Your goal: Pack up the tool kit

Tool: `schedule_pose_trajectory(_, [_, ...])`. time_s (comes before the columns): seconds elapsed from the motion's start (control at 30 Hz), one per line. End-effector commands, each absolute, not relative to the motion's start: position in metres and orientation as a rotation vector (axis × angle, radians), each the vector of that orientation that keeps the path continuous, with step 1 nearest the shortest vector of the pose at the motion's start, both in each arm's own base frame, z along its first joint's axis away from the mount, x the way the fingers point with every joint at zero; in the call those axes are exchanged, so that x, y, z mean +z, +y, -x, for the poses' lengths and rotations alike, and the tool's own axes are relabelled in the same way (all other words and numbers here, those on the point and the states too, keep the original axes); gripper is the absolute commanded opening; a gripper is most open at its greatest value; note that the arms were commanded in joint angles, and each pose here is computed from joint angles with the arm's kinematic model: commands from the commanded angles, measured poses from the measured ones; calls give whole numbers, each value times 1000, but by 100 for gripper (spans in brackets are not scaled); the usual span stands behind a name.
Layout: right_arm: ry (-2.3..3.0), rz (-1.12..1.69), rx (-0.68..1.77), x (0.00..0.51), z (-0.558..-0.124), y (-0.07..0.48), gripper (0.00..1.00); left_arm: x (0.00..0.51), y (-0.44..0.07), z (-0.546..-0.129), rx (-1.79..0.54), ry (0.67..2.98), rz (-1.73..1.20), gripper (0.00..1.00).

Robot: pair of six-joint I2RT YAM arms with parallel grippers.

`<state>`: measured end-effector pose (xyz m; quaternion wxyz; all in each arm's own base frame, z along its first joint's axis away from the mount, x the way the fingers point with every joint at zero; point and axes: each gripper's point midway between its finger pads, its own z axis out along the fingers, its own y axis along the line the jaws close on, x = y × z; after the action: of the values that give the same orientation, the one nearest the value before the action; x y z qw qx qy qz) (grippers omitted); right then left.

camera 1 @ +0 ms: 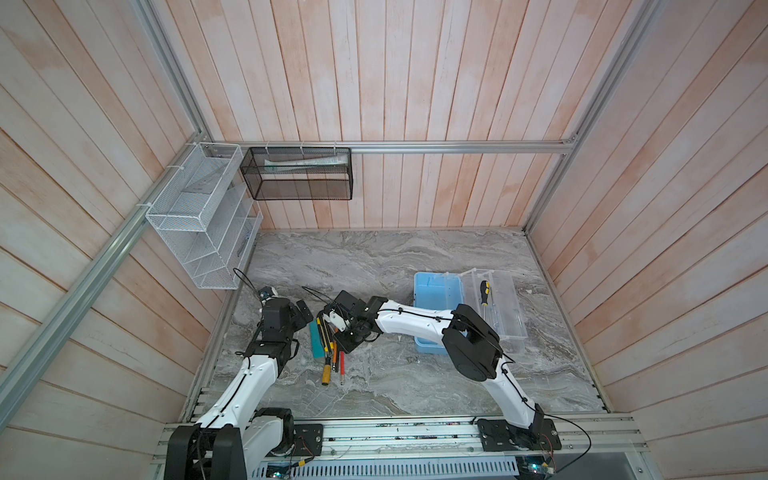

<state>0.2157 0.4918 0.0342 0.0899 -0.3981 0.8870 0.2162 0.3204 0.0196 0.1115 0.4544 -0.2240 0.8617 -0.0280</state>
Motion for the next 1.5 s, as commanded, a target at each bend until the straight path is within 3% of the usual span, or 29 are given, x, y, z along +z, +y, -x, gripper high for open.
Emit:
schedule_pose_trajectory(0.0, [2688, 1195, 526, 21, -213, 480, 17, 110, 21, -317, -79, 2123, 562, 100])
schedule_pose_trajectory(0.3, [2664, 1044, 570, 59, -234, 469, 1, 110, 21, -317, -82, 2121, 563, 100])
schedule_pose_trajectory(0.47, [2582, 873, 574, 110, -275, 435, 0, 110, 20, -317, -84, 2121, 561, 100])
schedule_pose_trajectory(0.67, [2560, 618, 424, 162, -334, 331, 0, 110, 20, -317, -91, 2120, 558, 100])
schedule_pose_trajectory(0.9, [2576, 299, 154, 195, -368, 184, 0, 110, 20, -317, -92, 2118, 561, 100])
schedule_pose_trajectory(1.2, [2560, -97, -108, 213, -349, 46, 0, 110, 20, -318, -95, 2121, 559, 100])
schedule_pose_trajectory(1.47, [2640, -160, -259, 180, -335, 6, 0, 109, 19, -319, -100, 2131, 550, 100])
